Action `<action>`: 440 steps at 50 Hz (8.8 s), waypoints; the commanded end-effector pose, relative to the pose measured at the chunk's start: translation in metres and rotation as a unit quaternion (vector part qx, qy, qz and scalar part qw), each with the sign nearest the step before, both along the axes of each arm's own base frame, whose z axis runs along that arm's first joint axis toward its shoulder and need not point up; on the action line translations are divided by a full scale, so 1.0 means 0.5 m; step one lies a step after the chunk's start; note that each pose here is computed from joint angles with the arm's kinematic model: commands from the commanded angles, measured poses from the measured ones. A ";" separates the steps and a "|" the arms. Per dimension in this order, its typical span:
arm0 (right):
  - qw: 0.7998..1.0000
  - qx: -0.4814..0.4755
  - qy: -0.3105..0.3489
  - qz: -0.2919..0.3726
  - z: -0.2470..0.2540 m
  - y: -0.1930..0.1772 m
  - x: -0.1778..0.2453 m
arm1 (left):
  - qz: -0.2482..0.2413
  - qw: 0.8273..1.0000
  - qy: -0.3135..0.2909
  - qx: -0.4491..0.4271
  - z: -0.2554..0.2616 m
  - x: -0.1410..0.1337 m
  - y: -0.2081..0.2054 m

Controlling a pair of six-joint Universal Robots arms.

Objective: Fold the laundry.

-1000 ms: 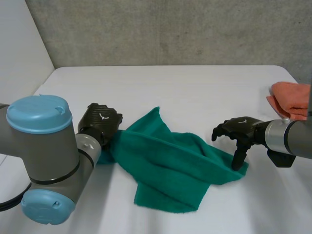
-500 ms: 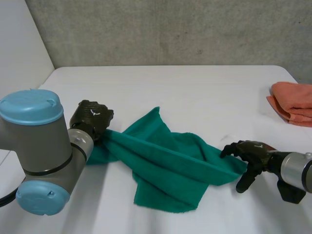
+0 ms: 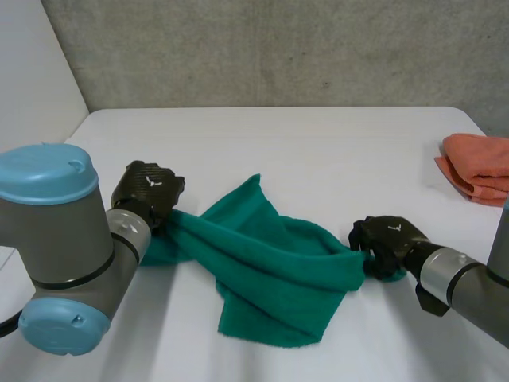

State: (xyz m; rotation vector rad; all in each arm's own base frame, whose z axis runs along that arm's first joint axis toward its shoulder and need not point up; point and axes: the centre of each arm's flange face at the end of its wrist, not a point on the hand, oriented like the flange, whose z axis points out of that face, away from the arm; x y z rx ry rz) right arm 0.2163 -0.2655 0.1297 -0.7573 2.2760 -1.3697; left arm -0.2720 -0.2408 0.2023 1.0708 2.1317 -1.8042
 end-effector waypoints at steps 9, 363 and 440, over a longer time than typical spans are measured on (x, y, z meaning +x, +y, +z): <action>0.962 -0.191 0.178 0.084 0.333 0.020 -0.011 | 0.004 0.993 0.053 -0.107 0.189 0.035 0.049; 0.992 -0.075 0.094 0.032 0.040 0.012 0.118 | -0.146 0.982 0.109 -0.039 -0.073 -0.140 -0.020; 0.999 -0.015 -0.015 0.042 0.081 -0.013 0.185 | -0.126 0.971 0.178 0.097 -0.065 -0.157 0.006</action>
